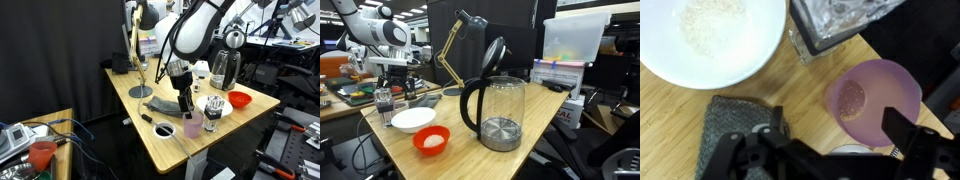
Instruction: Move the cup to the left
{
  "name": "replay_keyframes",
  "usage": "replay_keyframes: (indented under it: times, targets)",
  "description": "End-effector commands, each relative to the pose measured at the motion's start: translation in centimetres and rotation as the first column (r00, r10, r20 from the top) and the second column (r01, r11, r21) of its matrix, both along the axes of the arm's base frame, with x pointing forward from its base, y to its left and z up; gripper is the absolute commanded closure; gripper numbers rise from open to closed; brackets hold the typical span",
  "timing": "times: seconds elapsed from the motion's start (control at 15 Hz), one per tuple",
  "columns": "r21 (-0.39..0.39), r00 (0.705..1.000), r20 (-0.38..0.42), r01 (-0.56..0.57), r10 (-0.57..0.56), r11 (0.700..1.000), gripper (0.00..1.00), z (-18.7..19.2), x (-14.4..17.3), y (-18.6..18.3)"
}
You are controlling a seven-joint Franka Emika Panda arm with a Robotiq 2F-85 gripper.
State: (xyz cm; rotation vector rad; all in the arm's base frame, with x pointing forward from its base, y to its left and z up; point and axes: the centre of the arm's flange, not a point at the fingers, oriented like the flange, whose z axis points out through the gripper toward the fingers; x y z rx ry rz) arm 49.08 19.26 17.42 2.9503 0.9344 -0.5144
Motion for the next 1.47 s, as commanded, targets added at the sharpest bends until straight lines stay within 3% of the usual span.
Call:
replay_keyframes:
  times: [0.0, 0.13, 0.67, 0.8, 1.13, 1.4]
  targets:
    - [0.006, 1.000, -0.024, 0.005, -0.004, 1.000, 0.27, -0.7, 0.2, -0.3]
    - [0.006, 0.999, -0.034, 0.022, -0.022, 1.000, 0.32, -1.2, 0.4, -0.6]
    - [0.016, 0.998, -0.034, 0.059, -0.058, 0.998, 0.89, -1.1, 1.3, -1.4]
    - [0.023, 0.997, -0.031, 0.067, -0.066, 0.998, 0.99, -0.8, 1.4, -1.3]
    - [0.070, 0.997, 0.020, 0.073, -0.075, 0.995, 0.99, 3.7, 1.0, -1.1]
    - [0.081, 0.970, 0.139, 0.191, -0.201, 0.978, 0.99, 9.2, 3.2, -2.3]
